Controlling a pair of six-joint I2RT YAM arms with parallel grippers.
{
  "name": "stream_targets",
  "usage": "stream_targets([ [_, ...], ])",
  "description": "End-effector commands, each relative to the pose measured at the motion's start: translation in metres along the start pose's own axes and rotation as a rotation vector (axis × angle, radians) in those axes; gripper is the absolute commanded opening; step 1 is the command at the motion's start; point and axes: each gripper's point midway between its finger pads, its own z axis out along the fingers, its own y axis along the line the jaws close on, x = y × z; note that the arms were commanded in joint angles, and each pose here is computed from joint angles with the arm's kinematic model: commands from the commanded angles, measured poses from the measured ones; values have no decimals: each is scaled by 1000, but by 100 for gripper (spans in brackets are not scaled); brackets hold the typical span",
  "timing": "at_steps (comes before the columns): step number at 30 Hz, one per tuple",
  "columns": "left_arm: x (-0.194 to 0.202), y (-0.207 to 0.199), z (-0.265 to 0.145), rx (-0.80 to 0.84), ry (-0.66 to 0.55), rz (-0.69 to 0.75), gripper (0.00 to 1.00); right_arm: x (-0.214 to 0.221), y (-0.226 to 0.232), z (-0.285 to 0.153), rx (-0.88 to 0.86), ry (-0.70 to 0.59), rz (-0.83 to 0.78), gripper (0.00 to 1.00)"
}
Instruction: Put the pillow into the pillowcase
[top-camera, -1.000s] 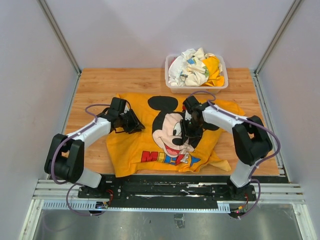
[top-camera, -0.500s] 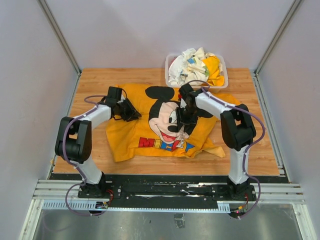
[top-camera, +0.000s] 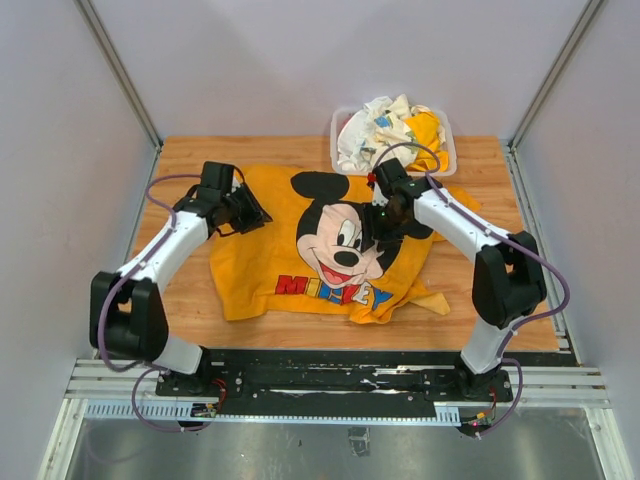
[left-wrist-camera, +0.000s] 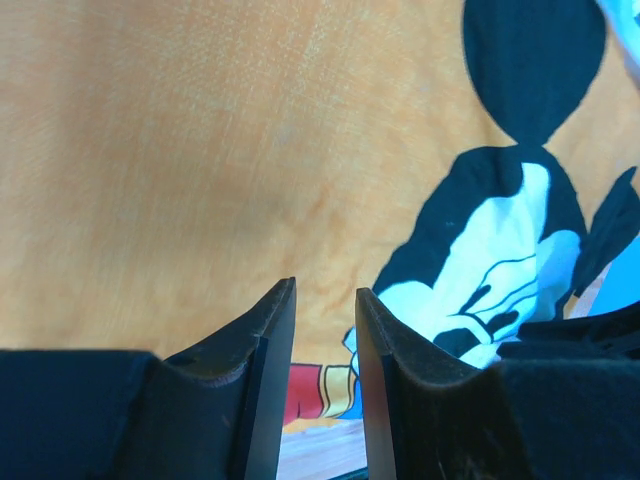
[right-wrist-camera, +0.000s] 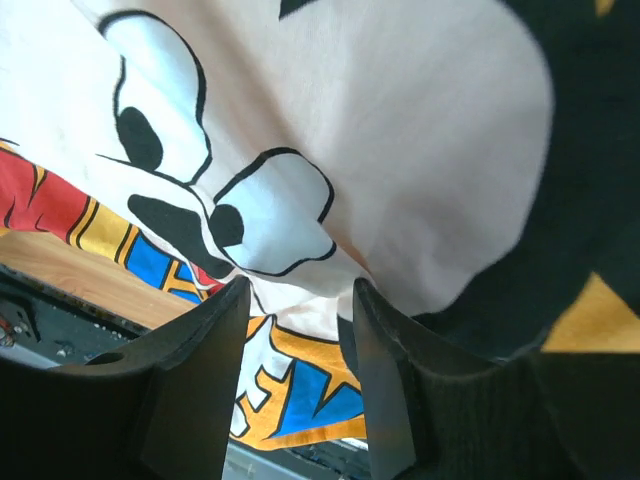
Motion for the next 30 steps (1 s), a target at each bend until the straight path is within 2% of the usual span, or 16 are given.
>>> stream_targets([
  [1, 5, 29, -35, -129, -91, -31, 35, -1, -9, -5, 46, -54, -42, 47],
  [8, 34, 102, -60, -341, -165, -172, 40, 12, -4, 6, 1, -38, -49, 47],
  [13, 35, 138, -70, -435, -197, -248, 43, 12, -2, 5, -21, -52, -71, 47],
  [17, 33, 162, -80, -550, -207, -243, 56, 15, -1, 7, -36, -59, -78, 47],
  [20, 40, 179, -79, -606, -169, -249, 59, 14, 2, 8, -53, -69, -81, 47],
  [24, 55, 190, -66, -605, -108, -251, 62, 12, 6, 8, -81, -80, -78, 48],
  [30, 65, 183, -43, -508, -63, -277, 60, 13, 6, 9, -80, -83, -78, 48],
])
